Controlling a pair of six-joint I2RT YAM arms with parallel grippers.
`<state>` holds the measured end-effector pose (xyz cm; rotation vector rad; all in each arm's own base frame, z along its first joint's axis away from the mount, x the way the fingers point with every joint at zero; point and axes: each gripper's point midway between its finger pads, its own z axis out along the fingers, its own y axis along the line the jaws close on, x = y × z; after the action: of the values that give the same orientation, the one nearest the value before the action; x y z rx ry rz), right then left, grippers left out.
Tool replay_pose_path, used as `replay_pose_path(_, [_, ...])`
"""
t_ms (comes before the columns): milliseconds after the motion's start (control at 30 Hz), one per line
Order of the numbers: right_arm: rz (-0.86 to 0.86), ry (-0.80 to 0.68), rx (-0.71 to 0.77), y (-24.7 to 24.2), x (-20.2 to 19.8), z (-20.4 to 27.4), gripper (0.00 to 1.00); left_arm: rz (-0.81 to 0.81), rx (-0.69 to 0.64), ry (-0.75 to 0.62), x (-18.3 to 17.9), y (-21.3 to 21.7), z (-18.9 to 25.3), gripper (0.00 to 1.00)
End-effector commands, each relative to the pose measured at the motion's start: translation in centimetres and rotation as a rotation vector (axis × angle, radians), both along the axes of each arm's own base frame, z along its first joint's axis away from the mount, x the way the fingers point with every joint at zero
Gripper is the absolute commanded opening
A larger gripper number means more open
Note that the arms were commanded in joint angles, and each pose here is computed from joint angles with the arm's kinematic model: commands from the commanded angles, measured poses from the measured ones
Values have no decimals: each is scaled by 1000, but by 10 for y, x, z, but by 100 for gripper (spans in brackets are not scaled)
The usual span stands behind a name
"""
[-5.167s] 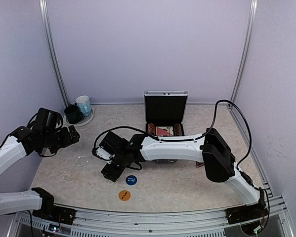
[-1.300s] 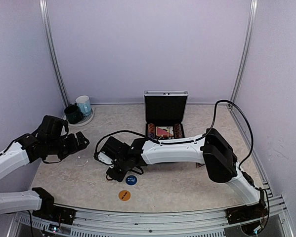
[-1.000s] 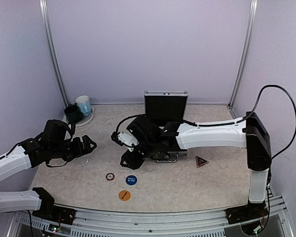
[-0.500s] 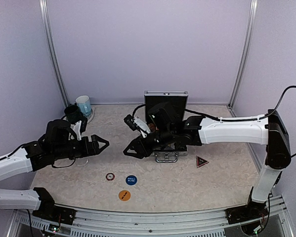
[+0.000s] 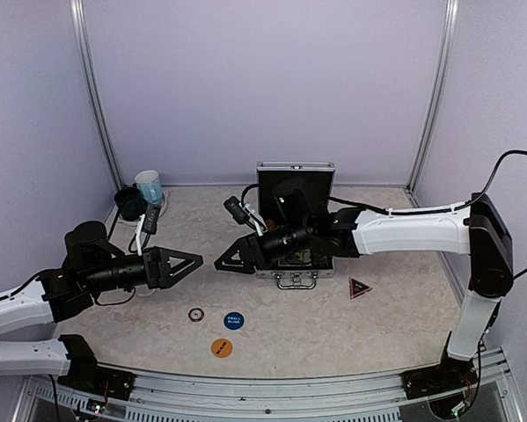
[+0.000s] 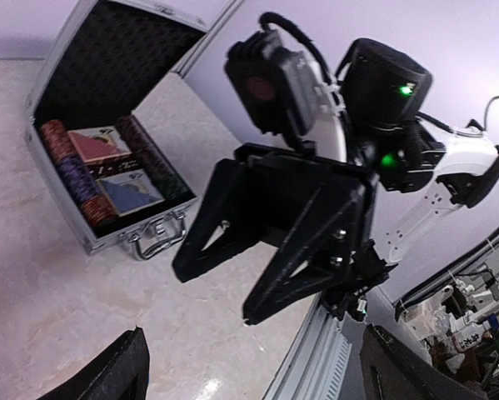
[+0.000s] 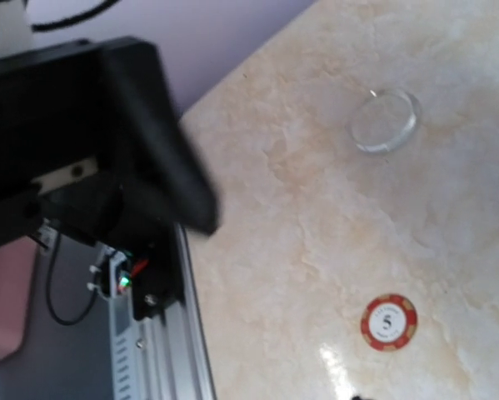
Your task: Pack up texas hold em set
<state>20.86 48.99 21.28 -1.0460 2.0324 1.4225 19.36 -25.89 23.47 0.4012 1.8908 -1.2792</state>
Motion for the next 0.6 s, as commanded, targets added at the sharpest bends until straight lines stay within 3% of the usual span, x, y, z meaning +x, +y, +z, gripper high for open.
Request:
replay_pose_path(0, [55, 1, 116, 0, -9, 33, 50, -140, -125, -89, -23, -14, 33, 86])
replay_pose_path(167, [117, -20, 200, -1, -20, 53, 51, -207, -141, -78, -33, -26, 36, 85])
replay_pose_path(567, [157, -37, 234, 3, -23, 57, 52, -281, -163, -86, -45, -40, 45, 83])
